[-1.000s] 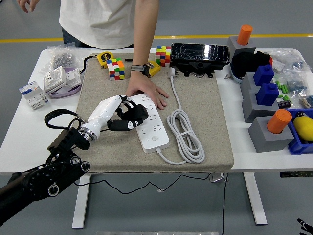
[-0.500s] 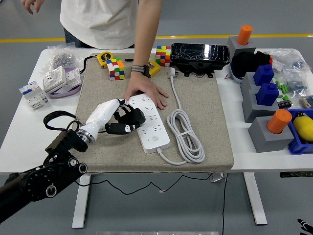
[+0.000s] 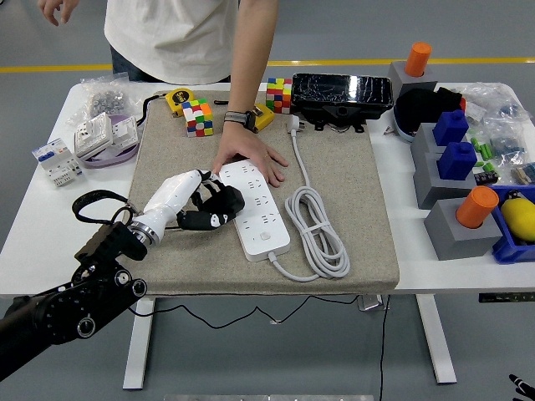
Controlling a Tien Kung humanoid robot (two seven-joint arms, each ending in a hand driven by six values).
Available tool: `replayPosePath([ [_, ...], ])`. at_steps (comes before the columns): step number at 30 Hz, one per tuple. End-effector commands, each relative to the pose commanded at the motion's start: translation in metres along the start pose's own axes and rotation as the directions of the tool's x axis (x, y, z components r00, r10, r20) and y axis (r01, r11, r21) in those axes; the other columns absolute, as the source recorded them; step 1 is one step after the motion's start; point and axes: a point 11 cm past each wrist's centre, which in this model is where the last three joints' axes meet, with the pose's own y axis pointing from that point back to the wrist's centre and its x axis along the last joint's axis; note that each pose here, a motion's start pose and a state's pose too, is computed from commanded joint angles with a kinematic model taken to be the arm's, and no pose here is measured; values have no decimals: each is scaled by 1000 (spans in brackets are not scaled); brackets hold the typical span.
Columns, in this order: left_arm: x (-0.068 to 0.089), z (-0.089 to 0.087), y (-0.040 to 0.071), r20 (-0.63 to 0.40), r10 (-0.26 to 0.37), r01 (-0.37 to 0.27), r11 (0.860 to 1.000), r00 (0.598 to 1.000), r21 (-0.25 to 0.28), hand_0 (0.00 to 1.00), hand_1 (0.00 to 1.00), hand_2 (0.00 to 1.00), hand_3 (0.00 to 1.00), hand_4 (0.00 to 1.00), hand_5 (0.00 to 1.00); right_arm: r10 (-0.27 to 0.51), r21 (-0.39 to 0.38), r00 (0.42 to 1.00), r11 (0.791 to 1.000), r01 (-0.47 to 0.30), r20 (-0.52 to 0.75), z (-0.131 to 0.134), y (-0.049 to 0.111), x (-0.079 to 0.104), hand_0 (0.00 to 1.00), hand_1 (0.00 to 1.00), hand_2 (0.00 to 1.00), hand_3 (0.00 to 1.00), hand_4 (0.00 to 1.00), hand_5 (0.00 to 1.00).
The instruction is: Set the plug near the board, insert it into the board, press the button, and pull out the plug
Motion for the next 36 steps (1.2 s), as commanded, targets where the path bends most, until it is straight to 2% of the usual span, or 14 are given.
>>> replayPosePath([
  [10,-6,0,2,15,-30,30,1000,999,-2,319,314,403,530,628,2,-4,6,1000,1000,4,7,-2,0,-2,524,625,609,547,883,407],
  [24,0,-2,0,33,-12,12,1000,999,-1,321,312,400,528,628,2,-4,6,1000,1000,4,6,-2,0,-2,523,625,609,547,883,407],
  [36,-2,-3,0,37,-31,31,1000,999,1,323,311,397,526,627,2,-4,8,1000,1000,4,9,-3,0,-2,523,625,608,546,883,407],
])
